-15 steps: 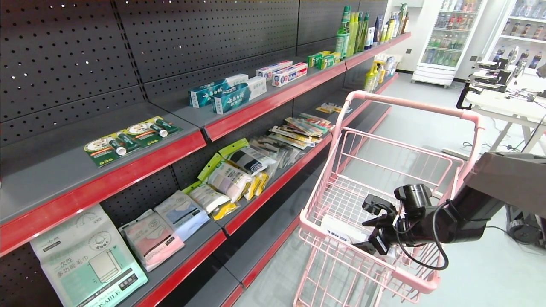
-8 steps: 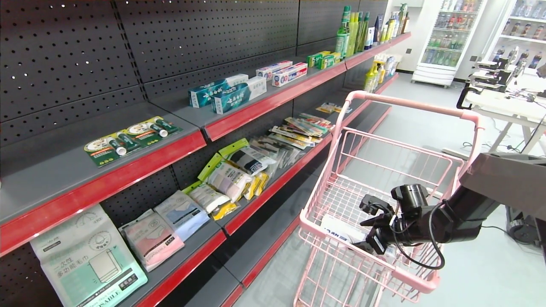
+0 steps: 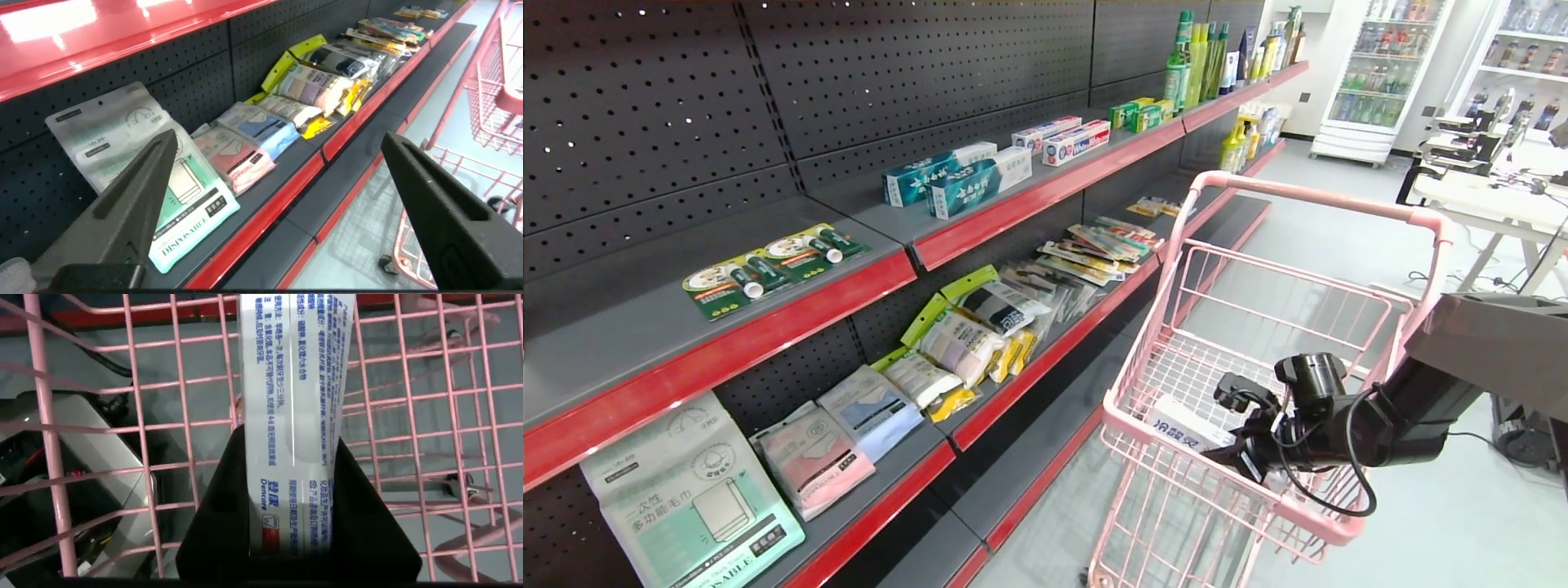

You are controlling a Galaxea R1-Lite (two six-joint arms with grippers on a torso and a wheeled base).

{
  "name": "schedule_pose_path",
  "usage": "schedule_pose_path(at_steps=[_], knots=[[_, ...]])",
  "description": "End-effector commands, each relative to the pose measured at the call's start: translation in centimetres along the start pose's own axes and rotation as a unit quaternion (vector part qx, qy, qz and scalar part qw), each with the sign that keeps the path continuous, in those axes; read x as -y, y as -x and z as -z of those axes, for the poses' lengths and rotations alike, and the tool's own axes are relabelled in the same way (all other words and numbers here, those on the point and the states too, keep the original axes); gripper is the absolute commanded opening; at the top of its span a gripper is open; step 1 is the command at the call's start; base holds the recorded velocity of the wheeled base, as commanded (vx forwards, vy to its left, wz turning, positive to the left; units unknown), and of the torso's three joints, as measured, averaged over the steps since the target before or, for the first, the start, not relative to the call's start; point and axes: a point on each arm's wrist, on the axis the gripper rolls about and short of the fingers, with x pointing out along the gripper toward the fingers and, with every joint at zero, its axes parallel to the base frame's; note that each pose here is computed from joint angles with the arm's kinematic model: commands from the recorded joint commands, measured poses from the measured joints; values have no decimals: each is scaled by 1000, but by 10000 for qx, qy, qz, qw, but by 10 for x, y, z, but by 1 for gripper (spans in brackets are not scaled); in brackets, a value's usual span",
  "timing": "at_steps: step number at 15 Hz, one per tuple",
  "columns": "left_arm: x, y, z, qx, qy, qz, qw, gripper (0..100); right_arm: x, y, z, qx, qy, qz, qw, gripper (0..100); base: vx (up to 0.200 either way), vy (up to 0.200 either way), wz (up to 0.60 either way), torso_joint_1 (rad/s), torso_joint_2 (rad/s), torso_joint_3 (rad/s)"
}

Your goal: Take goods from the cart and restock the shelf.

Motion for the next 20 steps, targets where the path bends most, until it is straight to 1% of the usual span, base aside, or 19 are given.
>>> schedule_pose_path(at_steps=[1,3,5,8,11,13,14,15,16,17,18,20], knots=[[0,0,0,-1,0,-1,10000,100,-2,-1,3,-93,-90,4,9999,0,0,0,0,0,0,0],[0,0,0,-1,0,7,10000,100,3,4,-1,-4,-191,152,9997,0,0,0,0,0,0,0],[0,0,0,-1,0,-1,10000,100,11,26,-17,272,-320,425,9982,0,0,0,0,0,0,0],[0,0,0,-1,0,-1,10000,100,14,58,-40,656,-487,751,9938,0,0,0,0,0,0,0],[0,0,0,-1,0,7,10000,100,18,81,-56,818,-675,1305,9858,0,0,0,0,0,0,0],[0,0,0,-1,0,7,10000,100,11,106,-69,1054,-922,1599,9771,0,0,0,0,0,0,0],[0,0,0,-1,0,-1,10000,100,6,119,-77,1157,-1024,1856,9704,0,0,0,0,0,0,0],[0,0,0,-1,0,-1,10000,100,6,120,-78,1167,-1030,1869,9700,0,0,0,0,0,0,0],[0,0,0,-1,0,7,10000,100,-2,140,-97,1453,-1185,2259,9559,0,0,0,0,0,0,0],[0,0,0,-1,8,7,10000,100,-10,155,-107,1620,-1260,2527,9455,0,0,0,0,0,0,0],[0,0,0,-1,0,7,10000,100,-16,167,-112,1725,-1295,2750,9369,0,0,0,0,0,0,0],[0,0,0,-1,0,-1,10000,100,-28,193,-118,1986,-1249,2886,9282,0,0,0,0,0,0,0]])
